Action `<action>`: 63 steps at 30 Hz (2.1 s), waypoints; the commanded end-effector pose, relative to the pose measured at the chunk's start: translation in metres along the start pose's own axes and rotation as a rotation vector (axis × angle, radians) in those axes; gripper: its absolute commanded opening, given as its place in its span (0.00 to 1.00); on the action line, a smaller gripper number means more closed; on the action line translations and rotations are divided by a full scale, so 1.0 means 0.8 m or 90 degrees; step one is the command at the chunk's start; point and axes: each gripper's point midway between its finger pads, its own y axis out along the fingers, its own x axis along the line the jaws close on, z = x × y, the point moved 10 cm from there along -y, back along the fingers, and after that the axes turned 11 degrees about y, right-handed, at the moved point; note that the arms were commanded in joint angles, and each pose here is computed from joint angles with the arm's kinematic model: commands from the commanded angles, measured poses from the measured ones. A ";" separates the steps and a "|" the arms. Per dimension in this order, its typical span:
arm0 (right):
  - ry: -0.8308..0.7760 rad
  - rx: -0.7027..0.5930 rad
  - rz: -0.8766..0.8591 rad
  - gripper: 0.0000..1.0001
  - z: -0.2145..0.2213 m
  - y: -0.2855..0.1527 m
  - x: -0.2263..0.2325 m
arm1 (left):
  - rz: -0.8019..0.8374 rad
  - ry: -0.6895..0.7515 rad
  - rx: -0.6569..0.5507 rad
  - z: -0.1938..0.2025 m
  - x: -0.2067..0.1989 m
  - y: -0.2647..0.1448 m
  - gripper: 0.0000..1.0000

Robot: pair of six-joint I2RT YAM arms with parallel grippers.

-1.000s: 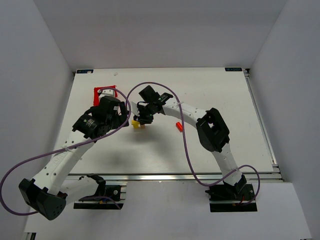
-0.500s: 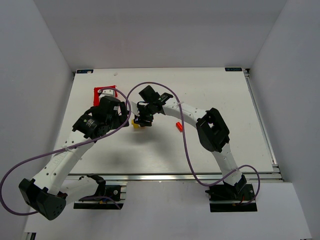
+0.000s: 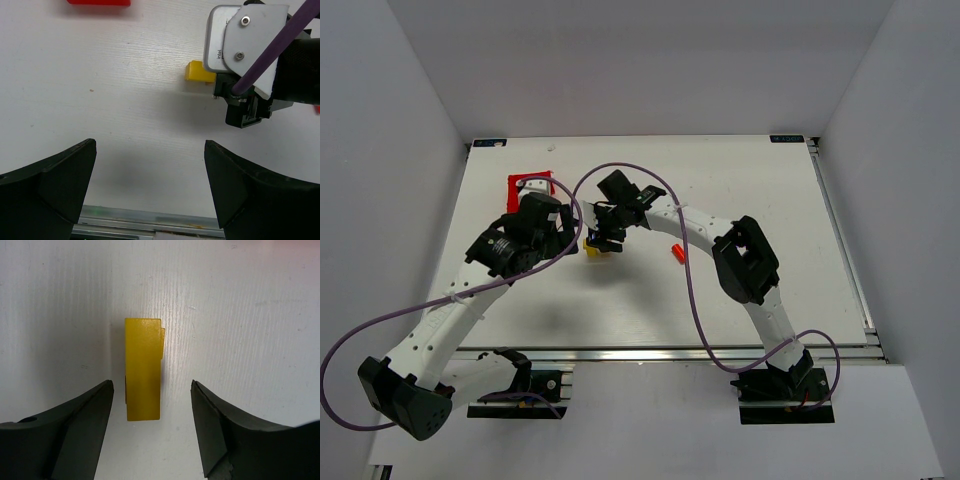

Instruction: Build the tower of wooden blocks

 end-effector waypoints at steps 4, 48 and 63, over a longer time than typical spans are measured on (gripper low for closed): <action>-0.016 -0.031 0.018 0.70 -0.018 -0.010 -0.004 | 0.002 -0.002 -0.010 0.000 0.002 -0.001 0.98; 0.580 0.057 0.341 0.60 0.218 -0.127 0.045 | 0.157 -0.075 -0.029 -0.049 -0.042 -0.006 0.98; 0.472 0.020 0.284 0.75 0.214 -0.129 0.038 | 0.194 -0.043 -0.020 -0.042 -0.052 0.004 0.98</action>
